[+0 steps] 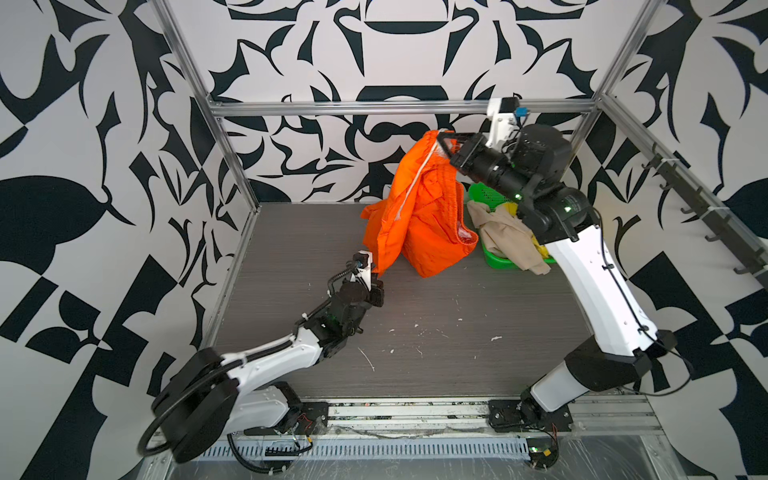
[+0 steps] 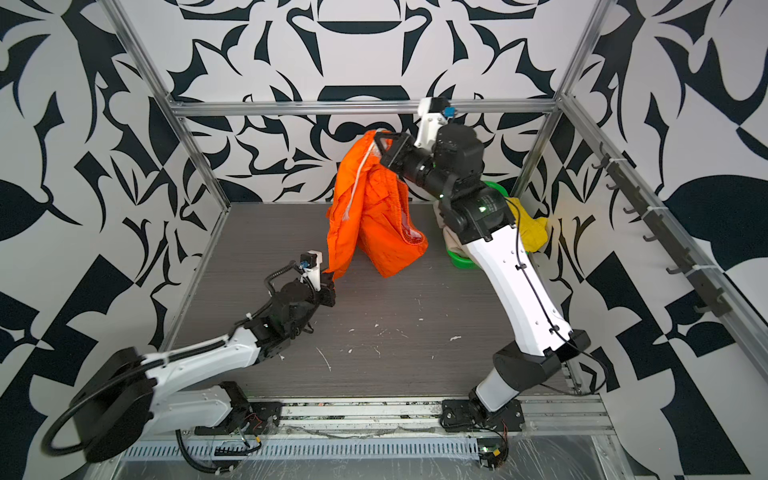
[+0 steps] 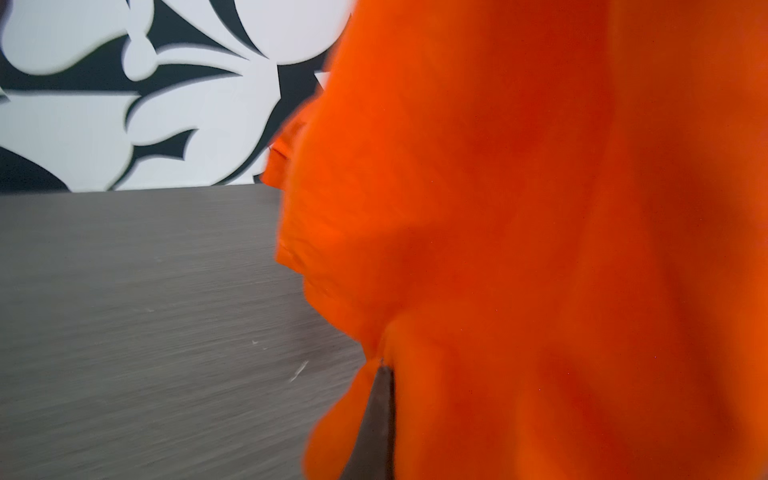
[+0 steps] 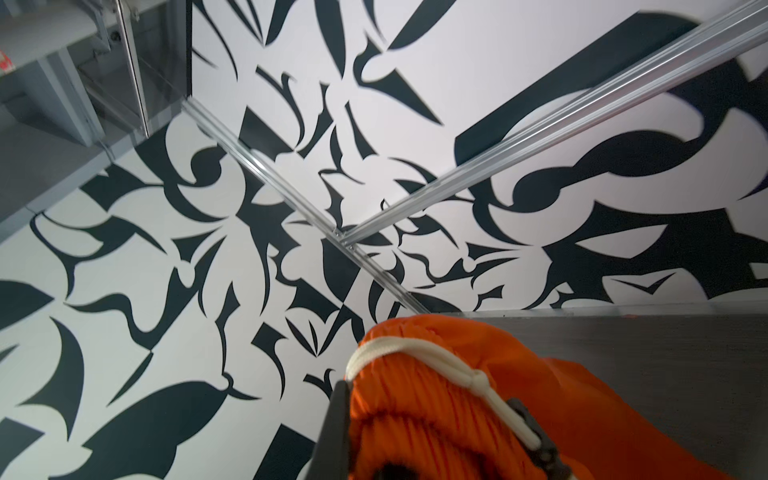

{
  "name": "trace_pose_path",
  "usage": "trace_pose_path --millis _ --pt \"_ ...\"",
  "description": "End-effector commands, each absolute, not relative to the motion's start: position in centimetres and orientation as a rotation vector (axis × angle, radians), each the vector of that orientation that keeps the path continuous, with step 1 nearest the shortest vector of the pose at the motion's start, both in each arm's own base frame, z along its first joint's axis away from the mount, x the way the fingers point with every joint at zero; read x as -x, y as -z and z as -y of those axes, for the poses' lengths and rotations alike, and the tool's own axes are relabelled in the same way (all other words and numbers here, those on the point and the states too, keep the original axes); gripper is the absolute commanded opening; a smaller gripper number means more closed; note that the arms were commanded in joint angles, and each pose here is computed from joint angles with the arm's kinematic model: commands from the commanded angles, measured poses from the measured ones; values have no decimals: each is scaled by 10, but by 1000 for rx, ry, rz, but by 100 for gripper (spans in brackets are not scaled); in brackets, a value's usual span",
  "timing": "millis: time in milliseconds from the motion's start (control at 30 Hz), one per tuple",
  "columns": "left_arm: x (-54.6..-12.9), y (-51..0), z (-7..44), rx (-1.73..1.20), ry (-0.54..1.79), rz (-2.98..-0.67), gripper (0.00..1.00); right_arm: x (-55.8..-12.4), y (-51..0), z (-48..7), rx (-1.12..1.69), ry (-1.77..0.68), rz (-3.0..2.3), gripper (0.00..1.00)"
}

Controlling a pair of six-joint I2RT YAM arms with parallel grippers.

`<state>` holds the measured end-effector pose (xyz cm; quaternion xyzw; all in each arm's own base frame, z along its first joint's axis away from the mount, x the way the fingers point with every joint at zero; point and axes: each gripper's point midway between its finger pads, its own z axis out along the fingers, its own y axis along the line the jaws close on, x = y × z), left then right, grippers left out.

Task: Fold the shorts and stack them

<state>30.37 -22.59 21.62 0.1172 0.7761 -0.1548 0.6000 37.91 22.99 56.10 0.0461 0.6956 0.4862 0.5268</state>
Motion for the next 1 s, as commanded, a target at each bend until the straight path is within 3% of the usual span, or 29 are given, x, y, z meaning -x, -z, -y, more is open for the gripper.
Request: trace_pose_path --millis 0,267,567,733,967 --pt "-277 -180 180 -527 77 -2059 0 -368 -575 -214 -76 -1243 -1623 0" --pt "-257 -281 79 -508 -247 -2046 0 -338 -577 -188 -2 -1245 -1660 0" --pt "-226 -398 36 -525 -420 -1878 0 -261 -584 -188 186 -1309 -1748 0" --pt "-232 -407 33 -561 -512 -1859 0 -256 -561 -195 176 -1387 -1836 0" --pt "-284 -364 48 -587 -358 -1992 0 -313 -521 -214 121 -1433 -1913 0"
